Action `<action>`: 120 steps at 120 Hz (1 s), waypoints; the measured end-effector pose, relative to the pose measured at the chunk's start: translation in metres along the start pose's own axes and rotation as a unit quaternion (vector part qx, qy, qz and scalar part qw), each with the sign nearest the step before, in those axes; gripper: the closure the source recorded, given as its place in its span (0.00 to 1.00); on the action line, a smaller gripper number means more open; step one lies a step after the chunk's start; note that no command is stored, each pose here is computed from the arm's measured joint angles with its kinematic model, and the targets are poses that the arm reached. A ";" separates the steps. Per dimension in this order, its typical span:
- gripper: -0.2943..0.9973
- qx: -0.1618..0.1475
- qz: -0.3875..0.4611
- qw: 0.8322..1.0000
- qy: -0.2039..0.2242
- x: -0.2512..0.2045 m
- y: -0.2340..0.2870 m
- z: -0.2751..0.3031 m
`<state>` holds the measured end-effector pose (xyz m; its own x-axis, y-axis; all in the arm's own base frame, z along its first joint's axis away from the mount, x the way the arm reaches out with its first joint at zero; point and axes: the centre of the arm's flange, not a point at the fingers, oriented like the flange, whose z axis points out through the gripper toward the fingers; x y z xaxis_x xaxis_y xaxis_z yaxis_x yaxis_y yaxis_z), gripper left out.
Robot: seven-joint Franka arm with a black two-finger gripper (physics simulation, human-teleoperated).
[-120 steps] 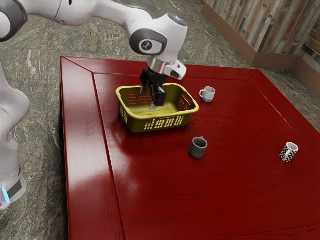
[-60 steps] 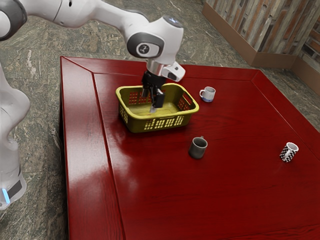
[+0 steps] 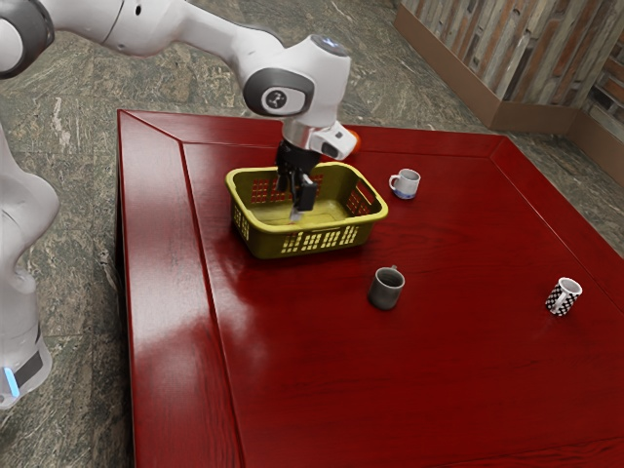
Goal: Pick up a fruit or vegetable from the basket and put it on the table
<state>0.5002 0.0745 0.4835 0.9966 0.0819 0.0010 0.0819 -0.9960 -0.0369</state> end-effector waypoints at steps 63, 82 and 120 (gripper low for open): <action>0.23 -0.004 0.019 1.000 0.018 0.002 0.002 0.015; 0.23 -0.008 0.023 0.999 0.026 0.003 0.002 0.016; 0.23 -0.016 0.018 0.999 0.021 -0.001 -0.008 0.027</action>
<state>0.4987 0.0838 0.4570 0.9981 0.0449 0.0423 0.0452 -0.9990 -0.0053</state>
